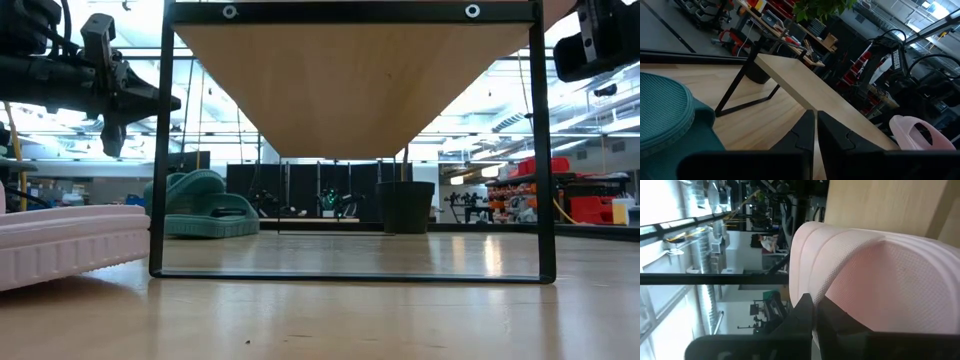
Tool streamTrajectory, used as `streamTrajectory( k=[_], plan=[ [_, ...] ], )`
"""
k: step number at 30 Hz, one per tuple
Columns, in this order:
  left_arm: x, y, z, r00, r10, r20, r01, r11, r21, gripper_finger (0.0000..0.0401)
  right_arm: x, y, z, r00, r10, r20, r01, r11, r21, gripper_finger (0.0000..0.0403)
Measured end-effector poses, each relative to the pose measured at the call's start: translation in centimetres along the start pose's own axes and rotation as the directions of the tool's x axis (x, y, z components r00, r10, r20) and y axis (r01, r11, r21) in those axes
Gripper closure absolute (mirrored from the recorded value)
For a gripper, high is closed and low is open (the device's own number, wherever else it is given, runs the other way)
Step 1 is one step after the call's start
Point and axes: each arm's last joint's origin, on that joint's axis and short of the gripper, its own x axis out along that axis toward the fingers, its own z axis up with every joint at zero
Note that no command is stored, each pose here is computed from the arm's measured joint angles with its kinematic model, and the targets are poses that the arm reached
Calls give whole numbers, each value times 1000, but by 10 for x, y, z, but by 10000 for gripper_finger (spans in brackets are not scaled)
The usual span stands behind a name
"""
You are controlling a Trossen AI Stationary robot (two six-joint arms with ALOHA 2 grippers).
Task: Pick and place slides into the shelf
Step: Put the right pink slide on the shelf
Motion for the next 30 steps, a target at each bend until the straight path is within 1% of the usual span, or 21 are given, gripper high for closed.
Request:
streamTrajectory(
  k=[4,10,19,26,30],
  plan=[
    [0,0,0,1000,0,0,0,1000,1,379,0,-3,0,1000,-26,-18,26,1000,-5,396],
    [0,0,0,1000,0,0,0,1000,2,384,0,-3,0,999,-26,-22,26,1000,-2,396],
    [0,0,0,1000,1,0,-1,1000,1,374,0,-2,0,999,-24,-24,24,1000,12,396],
    [0,0,0,1000,0,0,0,1000,1,384,0,-2,-1,1000,-18,-25,19,999,35,396],
    [0,0,0,1000,1,0,-1,1000,1,383,0,-2,-1,1000,-18,-25,19,999,38,396]
  ],
)
